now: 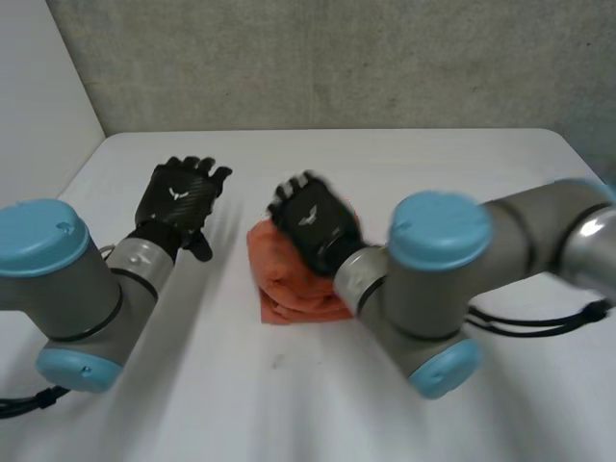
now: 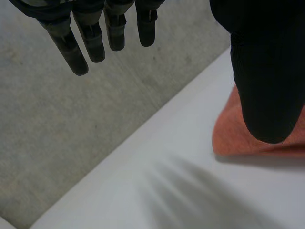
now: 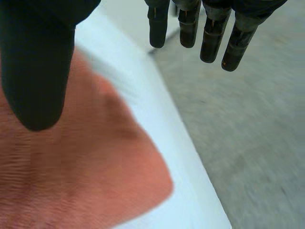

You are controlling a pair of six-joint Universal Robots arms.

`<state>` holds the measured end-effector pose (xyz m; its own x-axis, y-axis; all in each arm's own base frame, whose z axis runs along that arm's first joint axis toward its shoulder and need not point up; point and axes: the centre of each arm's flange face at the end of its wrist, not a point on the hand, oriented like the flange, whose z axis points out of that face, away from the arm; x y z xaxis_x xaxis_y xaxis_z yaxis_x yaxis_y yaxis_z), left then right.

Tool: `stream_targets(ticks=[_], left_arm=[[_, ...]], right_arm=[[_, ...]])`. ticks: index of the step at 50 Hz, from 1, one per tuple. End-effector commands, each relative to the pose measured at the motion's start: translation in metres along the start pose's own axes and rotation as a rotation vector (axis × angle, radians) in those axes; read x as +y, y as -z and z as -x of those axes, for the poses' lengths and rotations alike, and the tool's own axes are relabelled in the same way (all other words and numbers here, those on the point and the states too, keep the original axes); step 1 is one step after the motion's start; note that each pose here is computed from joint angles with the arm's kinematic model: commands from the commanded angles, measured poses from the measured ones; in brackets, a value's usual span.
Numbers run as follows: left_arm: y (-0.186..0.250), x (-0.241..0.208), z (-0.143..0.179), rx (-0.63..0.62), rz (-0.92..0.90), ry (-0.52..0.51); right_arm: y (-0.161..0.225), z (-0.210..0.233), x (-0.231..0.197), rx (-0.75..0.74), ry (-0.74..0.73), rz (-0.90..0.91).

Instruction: Fold the laundry

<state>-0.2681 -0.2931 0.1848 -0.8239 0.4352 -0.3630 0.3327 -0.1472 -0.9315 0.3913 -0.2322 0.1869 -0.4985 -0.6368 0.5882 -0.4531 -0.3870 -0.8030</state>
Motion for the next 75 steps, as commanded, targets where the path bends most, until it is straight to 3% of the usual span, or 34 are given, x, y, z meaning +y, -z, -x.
stream_targets(ticks=[1, 4, 6, 7, 11, 21, 31, 36, 41, 45, 49, 53, 58, 75], left_arm=[[-0.012, -0.029, -0.005, 0.013, -0.09, 0.106], [-0.019, -0.05, -0.017, 0.067, -0.135, 0.277], [-0.019, -0.05, -0.021, 0.078, -0.125, 0.307], [-0.022, -0.048, -0.032, 0.116, -0.085, 0.383], [-0.026, -0.037, -0.051, 0.16, 0.013, 0.445], [-0.03, 0.02, -0.065, 0.106, 0.226, 0.434], [-0.012, 0.048, -0.07, 0.123, 0.34, 0.271], [-0.01, 0.027, -0.063, 0.122, 0.289, 0.242], [-0.007, -0.023, -0.044, 0.094, 0.155, 0.246], [-0.004, -0.054, -0.03, 0.067, 0.072, 0.247], [0.004, -0.101, 0.0, 0.004, -0.06, 0.251], [0.013, -0.125, 0.035, -0.068, -0.107, 0.249], [0.034, -0.155, 0.062, -0.115, -0.132, 0.251], [0.048, -0.158, 0.078, -0.129, -0.141, 0.258]], right_arm=[[0.008, -0.053, 0.007, 0.114, -0.331, 0.02], [0.007, -0.066, 0.018, 0.123, -0.458, 0.038], [0.007, -0.067, 0.02, 0.115, -0.475, 0.041], [0.007, -0.068, 0.021, 0.093, -0.499, 0.045], [0.0, -0.067, 0.037, 0.037, -0.561, 0.087], [-0.018, -0.045, 0.078, -0.02, -0.657, 0.23], [-0.022, -0.043, 0.091, -0.033, -0.668, 0.303], [-0.021, -0.05, 0.082, -0.03, -0.676, 0.291], [-0.017, -0.065, 0.064, -0.004, -0.667, 0.251], [-0.001, -0.107, 0.032, 0.079, -0.654, 0.165], [0.026, -0.161, 0.007, 0.253, -0.65, 0.06], [0.049, -0.197, -0.009, 0.403, -0.602, -0.032], [0.068, -0.223, -0.02, 0.489, -0.561, -0.108], [0.071, -0.217, -0.015, 0.486, -0.56, -0.092]])
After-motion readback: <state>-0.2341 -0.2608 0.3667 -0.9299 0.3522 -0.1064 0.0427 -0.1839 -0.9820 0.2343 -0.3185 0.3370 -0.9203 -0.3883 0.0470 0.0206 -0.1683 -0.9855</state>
